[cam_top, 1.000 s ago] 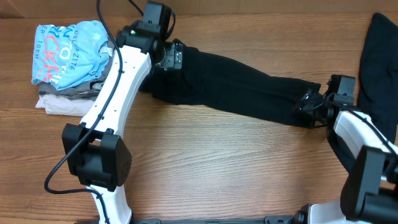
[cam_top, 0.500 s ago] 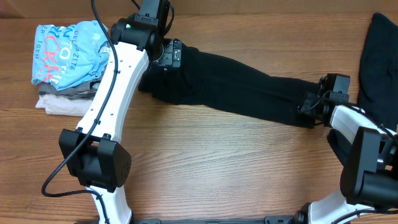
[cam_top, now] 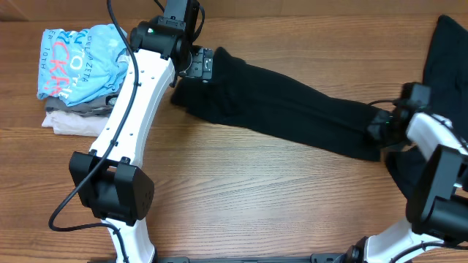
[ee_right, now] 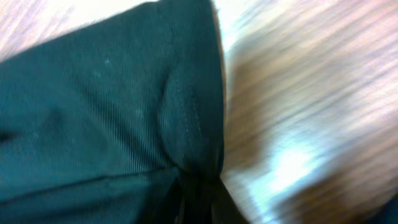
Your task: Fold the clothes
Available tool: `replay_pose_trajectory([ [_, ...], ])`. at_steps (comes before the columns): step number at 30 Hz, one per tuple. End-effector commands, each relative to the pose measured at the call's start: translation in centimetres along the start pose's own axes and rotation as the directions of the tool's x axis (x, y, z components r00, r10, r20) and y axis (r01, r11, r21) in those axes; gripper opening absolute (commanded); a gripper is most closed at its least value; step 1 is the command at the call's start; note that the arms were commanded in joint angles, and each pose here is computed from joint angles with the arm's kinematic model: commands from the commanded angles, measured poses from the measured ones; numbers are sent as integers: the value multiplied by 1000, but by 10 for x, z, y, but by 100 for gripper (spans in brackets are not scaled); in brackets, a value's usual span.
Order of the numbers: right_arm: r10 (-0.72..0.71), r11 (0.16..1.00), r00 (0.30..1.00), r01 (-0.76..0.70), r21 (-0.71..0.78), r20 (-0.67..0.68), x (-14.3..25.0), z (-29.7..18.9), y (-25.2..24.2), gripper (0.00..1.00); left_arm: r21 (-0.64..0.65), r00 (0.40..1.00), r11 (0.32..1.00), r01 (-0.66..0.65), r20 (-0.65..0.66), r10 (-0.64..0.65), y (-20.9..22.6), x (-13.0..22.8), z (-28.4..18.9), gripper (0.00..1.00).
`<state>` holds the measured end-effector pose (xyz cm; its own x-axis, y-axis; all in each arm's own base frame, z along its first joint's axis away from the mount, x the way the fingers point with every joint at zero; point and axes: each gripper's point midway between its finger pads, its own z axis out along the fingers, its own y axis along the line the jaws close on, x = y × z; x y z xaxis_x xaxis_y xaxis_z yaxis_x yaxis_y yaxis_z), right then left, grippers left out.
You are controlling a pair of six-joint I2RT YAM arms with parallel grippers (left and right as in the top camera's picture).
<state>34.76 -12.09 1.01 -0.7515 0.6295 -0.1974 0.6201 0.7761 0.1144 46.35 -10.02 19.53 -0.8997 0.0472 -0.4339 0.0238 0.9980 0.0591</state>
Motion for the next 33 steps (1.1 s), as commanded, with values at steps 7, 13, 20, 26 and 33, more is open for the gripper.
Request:
replay_pose_trajectory([
  [7, -2, 994, 999, 6, -112, 42, -56, -68, 26, 4, -5, 999, 1000, 9, 38, -9, 14, -8, -18, 100],
  [13, -119, 983, 993, 120, -140, 12, -30, -65, 74, 4, -4, 999, 1000, 9, 37, -9, 13, -8, -18, 100],
  [20, -261, 952, 965, 259, -162, 12, 10, -64, 143, 4, -4, 999, 1000, 9, 38, -9, 13, -8, -18, 100],
  [26, -296, 935, 954, 299, -189, 45, 26, -56, 182, 6, -2, 999, 1000, 9, 37, -9, 13, -8, -18, 100],
  [33, -331, 907, 943, 327, -267, 30, 43, -59, 212, 96, 1, 999, 1000, 11, 45, -11, 12, -10, -18, 100],
])
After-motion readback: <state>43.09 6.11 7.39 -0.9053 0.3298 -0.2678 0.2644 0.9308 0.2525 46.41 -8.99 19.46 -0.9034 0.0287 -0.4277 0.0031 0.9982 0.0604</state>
